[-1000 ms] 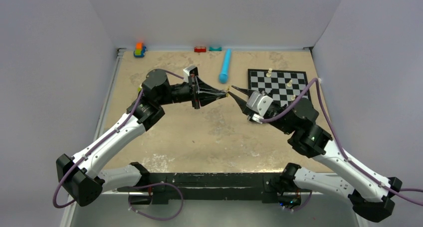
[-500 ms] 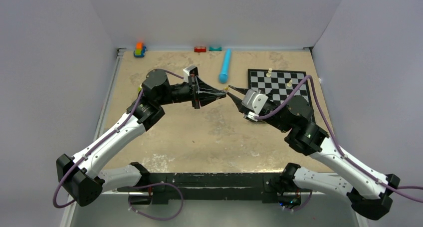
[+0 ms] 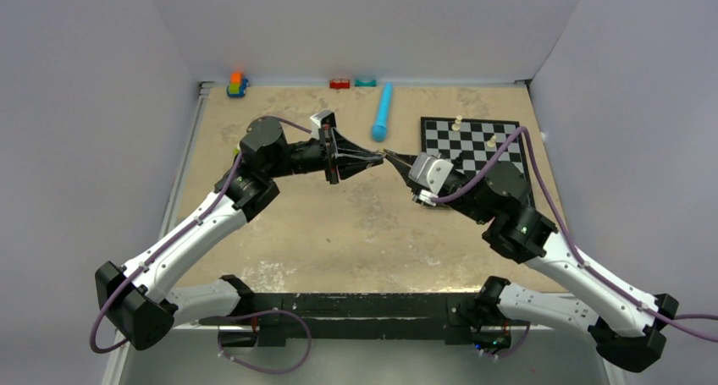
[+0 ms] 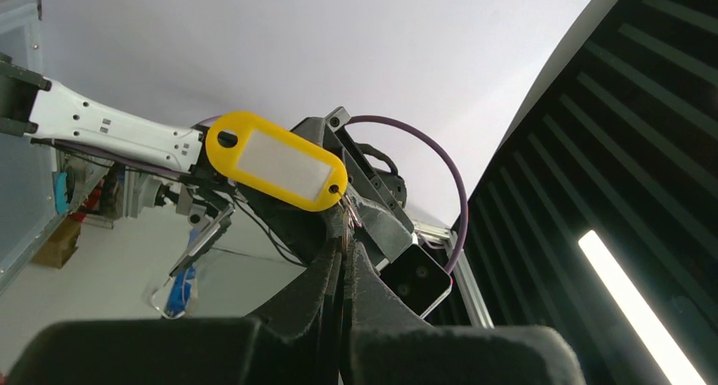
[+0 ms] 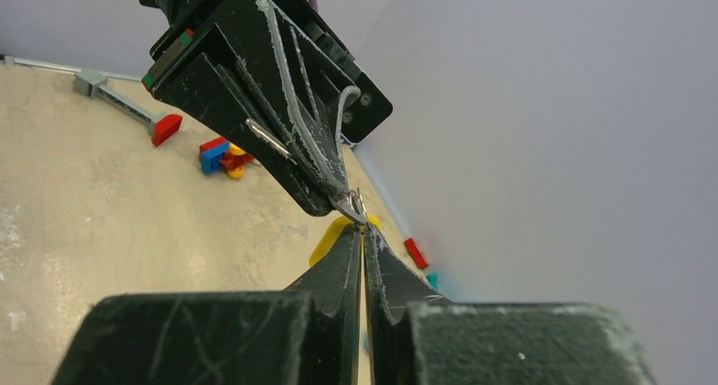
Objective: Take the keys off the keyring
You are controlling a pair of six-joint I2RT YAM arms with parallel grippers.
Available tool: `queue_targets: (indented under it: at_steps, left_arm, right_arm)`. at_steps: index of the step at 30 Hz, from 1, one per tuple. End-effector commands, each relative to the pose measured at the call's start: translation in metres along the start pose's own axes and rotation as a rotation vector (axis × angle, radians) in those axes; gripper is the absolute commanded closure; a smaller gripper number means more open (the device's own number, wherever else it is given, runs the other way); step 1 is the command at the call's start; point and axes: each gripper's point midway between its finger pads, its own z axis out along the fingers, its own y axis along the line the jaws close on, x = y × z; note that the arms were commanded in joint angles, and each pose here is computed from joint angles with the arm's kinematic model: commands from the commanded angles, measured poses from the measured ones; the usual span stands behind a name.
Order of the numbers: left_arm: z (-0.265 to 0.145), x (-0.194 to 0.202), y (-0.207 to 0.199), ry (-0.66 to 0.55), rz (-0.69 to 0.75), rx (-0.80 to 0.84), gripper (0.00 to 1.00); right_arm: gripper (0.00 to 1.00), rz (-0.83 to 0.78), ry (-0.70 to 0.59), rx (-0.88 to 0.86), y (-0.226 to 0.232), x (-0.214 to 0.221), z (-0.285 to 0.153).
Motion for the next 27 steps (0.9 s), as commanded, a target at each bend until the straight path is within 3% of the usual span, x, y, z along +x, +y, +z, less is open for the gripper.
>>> queue_targets:
  at_steps: [1,27]
  left_arm:
    - [-0.007,0.018,-0.019,0.038,0.049,0.046,1.0]
    - [-0.008,0.023,-0.025,0.059,0.054,0.065,1.0]
  right_arm:
    - [0.98,-0.008,-0.081,0.021,-0.012,-0.03,-0.001]
    - [1.0,-0.063,-0.075,0.073,-0.019,-0.027,-0.018]
